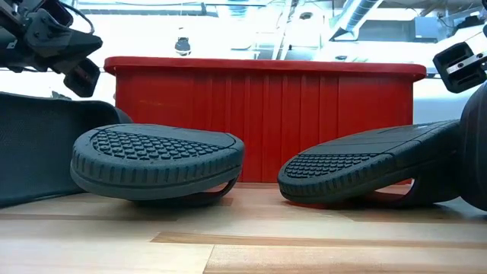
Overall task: Pick and place slides into bin
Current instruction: Put the black slides into the red bin
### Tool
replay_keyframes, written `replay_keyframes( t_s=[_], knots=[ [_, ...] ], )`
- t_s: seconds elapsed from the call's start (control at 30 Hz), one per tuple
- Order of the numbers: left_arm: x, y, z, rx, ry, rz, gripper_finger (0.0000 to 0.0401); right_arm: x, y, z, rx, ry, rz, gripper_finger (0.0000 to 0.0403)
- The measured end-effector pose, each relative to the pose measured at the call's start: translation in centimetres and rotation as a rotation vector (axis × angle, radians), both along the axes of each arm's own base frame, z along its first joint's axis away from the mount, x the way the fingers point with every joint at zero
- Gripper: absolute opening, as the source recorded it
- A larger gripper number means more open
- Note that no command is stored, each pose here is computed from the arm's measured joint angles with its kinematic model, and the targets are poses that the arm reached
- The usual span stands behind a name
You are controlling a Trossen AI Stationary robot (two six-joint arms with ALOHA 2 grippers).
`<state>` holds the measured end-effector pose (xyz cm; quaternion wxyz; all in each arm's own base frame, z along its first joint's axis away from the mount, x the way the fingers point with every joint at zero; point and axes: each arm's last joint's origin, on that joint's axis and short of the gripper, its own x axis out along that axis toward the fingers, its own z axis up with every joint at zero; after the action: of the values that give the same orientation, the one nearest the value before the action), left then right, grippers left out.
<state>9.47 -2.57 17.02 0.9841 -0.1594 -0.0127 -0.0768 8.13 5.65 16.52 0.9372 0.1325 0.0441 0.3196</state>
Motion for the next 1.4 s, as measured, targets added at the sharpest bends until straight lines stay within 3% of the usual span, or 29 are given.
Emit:
replay_keyframes(
  t_s=[0.33, 0.53, 0.73, 1.0, 1.17, 1.4],
  knots=[
    [0.0, -0.1, 0.0, -0.053, 0.009, -0.020, 0.0000, 0.0, 0.0, 0.0, 0.000, 0.000, 0.000, 0.0000],
    [-0.2, -0.4, 0.7, -0.080, -0.017, -0.163, 0.0000, 0.0, 0.0, 0.0, 0.000, 0.000, 0.000, 0.0000],
    [-1.7, 0.1, 6.0, -0.041, -0.162, -0.129, 0.0000, 0.0, 0.0, 0.0, 0.000, 0.000, 0.000, 0.0000],
    [-2.3, 0.7, 10.4, 0.083, 0.098, -0.009, 0.0000, 0.0, 0.0, 0.0, 0.000, 0.000, 0.000, 0.0000],
    [0.2, -0.1, 12.6, 0.152, 0.274, -0.011, 0.0000, 0.0, 0.0, 0.0, 0.000, 0.000, 0.000, 0.0000],
    [4.0, -1.7, 15.2, 0.259, 0.513, -0.106, 0.0000, 0.0, 0.0, 0.0, 0.000, 0.000, 0.000, 0.0000]
  ],
)
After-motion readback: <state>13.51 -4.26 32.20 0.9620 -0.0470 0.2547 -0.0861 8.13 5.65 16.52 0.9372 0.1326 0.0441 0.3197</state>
